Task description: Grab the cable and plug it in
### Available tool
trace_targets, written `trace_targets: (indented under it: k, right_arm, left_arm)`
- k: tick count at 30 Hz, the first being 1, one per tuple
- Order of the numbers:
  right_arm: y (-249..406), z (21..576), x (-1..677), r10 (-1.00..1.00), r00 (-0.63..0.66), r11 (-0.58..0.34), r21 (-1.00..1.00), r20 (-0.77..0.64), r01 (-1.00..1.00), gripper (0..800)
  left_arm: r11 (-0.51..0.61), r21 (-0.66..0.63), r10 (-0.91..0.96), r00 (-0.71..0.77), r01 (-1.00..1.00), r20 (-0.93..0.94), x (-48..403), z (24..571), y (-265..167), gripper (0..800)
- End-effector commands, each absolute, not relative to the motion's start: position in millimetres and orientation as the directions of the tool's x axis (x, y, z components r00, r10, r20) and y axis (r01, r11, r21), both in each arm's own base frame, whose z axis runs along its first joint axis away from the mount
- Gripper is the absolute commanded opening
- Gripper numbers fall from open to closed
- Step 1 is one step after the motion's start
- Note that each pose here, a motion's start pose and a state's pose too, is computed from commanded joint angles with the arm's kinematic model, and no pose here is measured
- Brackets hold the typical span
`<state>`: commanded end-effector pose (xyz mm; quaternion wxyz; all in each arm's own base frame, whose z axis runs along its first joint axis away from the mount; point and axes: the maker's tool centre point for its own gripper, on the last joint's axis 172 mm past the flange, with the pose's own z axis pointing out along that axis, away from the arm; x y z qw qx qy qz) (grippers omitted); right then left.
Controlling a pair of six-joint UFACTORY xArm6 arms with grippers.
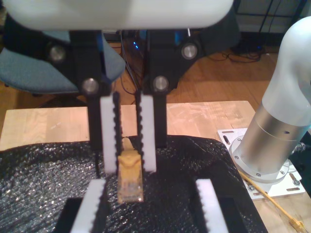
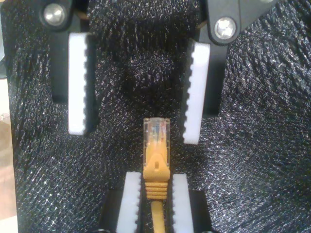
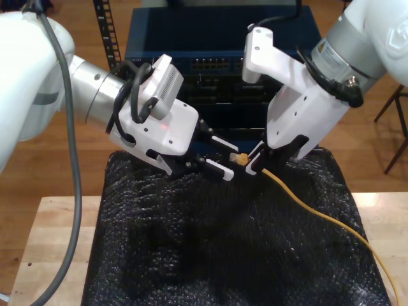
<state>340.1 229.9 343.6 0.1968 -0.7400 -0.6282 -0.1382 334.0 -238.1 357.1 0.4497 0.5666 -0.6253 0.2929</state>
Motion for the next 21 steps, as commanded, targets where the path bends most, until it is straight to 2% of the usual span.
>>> trace_targets:
  k: [11,21]
  right_arm:
    - [230.8,343.9,340.0,0.874,0.173,-0.134,-0.118,0.453,0.984,6]
    - [230.6,344.5,340.4,0.875,0.172,-0.134,-0.116,0.453,0.984,4]
  left_arm:
    - [0.182,0.151,-0.441,0.057,-0.972,0.896,332.8,354.4,-238.8,328]
    - [0.181,0.151,-0.430,0.060,-0.972,0.901,333.2,356.7,-240.4,317]
